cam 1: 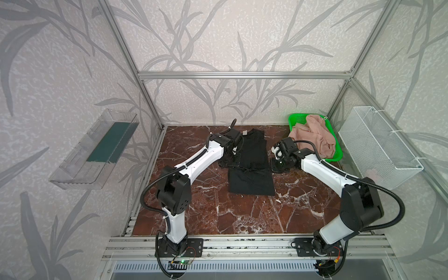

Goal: Fold and stack the mixed laundry pile
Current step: 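Fold the lifted near end away from the robot onto the strip with both grippers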

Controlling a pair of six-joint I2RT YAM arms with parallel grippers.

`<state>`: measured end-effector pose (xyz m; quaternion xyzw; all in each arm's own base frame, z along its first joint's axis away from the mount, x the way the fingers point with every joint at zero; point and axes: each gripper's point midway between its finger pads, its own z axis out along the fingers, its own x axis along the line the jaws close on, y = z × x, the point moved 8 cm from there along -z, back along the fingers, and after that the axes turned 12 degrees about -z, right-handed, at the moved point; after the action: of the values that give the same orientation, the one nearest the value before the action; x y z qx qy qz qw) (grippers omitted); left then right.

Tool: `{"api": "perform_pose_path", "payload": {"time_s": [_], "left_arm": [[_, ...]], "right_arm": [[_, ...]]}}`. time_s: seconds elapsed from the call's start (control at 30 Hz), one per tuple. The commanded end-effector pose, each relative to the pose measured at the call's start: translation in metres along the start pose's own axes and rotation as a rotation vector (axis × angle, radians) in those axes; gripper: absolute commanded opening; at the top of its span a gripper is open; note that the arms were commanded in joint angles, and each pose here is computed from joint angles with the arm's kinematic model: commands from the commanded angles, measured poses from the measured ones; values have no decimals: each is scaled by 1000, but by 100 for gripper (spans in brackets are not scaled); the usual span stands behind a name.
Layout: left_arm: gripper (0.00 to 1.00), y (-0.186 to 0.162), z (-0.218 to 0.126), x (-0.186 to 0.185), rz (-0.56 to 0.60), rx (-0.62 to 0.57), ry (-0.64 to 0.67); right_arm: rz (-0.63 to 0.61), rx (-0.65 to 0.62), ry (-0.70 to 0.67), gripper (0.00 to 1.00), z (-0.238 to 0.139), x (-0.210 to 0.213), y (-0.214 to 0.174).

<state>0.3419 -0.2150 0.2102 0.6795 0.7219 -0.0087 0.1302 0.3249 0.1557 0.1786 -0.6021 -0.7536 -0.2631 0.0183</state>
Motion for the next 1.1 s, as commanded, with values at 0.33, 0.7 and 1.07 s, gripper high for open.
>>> {"api": "perform_pose_path", "payload": {"time_s": [0.33, 0.7, 1.07], "left_arm": [[0, 46, 65, 18, 19, 129, 39], [54, 73, 44, 24, -31, -40, 2], [47, 41, -38, 24, -37, -137, -188]], "right_arm": [[42, 45, 0, 0, 60, -35, 35], [-79, -26, -58, 33, 27, -26, 46], [-367, -14, 92, 39, 1, 45, 20]]}}
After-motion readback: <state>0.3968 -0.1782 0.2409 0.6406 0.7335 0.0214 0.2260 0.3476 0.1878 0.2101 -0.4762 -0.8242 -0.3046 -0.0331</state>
